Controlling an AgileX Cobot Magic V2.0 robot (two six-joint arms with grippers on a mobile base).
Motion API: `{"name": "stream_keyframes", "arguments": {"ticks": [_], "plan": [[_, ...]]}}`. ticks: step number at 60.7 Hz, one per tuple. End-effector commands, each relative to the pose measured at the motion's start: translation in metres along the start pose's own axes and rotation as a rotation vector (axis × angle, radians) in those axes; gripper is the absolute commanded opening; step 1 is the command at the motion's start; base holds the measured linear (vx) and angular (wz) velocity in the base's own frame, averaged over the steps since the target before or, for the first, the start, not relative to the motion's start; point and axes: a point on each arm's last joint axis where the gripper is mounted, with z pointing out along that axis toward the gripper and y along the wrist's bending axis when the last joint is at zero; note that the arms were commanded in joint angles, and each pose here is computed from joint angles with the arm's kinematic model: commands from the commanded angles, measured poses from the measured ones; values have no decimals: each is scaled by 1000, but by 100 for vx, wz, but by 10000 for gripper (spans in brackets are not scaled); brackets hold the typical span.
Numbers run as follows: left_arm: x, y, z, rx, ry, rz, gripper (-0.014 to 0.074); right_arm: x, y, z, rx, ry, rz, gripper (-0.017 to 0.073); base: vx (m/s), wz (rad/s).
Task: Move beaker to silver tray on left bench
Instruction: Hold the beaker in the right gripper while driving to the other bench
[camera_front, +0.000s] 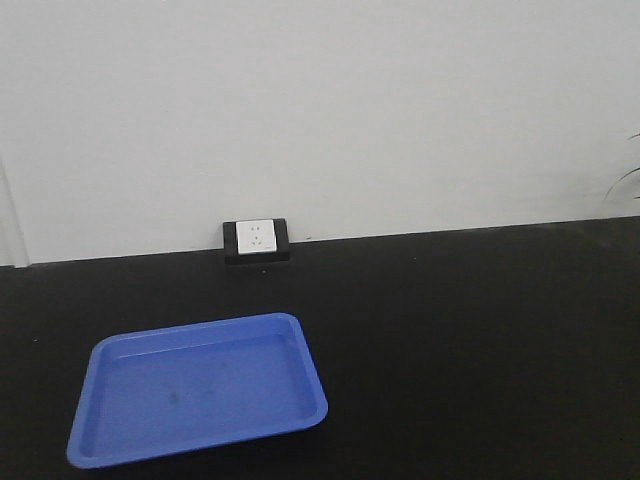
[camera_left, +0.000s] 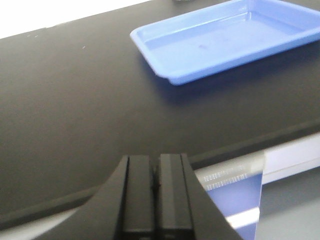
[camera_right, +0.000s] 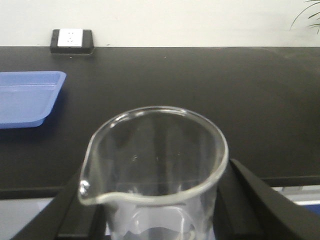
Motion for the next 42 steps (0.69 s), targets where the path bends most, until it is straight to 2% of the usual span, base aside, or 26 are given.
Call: {"name": "stream_keyframes", "arguments": {"ticks": [1,42], "plan": [[-2,-1,2,2,-71,2,1,-14,2,-3,-22,-76,-20,-11,-27,13],[-2,-1,2,2,-71,2,1,-14,2,-3,-22,-76,-20,-11,-31,28]]}}
